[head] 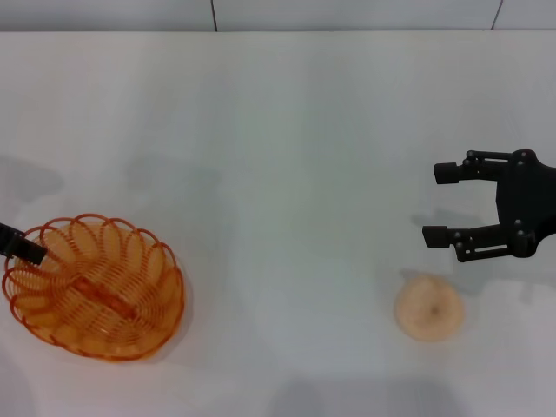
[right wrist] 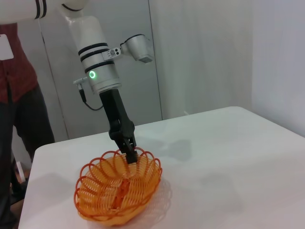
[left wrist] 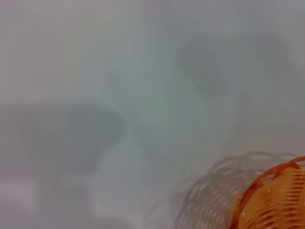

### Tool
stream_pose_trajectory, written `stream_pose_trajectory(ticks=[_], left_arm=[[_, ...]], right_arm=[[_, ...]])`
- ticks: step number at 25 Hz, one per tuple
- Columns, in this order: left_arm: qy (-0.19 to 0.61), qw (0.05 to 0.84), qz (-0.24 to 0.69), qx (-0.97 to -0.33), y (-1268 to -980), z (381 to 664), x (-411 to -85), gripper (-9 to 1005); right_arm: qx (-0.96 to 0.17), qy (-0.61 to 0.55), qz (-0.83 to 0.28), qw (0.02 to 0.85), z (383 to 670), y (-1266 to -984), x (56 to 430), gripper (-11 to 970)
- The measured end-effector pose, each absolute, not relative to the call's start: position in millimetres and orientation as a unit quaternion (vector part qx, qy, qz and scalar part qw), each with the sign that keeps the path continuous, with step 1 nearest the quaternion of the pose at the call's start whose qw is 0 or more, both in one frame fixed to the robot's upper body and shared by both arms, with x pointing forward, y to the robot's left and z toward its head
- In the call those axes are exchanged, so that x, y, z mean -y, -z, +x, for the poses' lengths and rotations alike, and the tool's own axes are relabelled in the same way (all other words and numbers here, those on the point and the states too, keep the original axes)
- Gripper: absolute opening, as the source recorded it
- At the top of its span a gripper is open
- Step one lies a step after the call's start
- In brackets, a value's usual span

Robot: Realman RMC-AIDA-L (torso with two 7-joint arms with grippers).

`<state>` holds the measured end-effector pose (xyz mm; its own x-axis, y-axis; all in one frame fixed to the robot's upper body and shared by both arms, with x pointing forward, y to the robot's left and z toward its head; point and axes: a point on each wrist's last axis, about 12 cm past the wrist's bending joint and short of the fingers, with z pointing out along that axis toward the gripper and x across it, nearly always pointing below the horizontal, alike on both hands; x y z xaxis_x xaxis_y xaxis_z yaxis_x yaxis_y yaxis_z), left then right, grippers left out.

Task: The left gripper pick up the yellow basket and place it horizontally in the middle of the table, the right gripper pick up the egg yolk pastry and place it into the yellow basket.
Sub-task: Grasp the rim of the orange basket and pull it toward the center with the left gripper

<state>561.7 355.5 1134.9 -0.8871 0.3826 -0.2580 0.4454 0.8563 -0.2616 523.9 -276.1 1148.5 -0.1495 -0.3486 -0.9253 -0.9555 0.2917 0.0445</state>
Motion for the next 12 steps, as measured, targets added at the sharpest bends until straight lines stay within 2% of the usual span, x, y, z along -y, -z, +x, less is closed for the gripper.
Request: stream_pose_trajectory(ticks=[12], left_arm=[[0.183, 0.127, 0.194, -0.955, -1149, 570, -341, 94]], right_arm=[[-0.674, -0.344, -0.479, 0.444, 526, -1151, 278, 857]])
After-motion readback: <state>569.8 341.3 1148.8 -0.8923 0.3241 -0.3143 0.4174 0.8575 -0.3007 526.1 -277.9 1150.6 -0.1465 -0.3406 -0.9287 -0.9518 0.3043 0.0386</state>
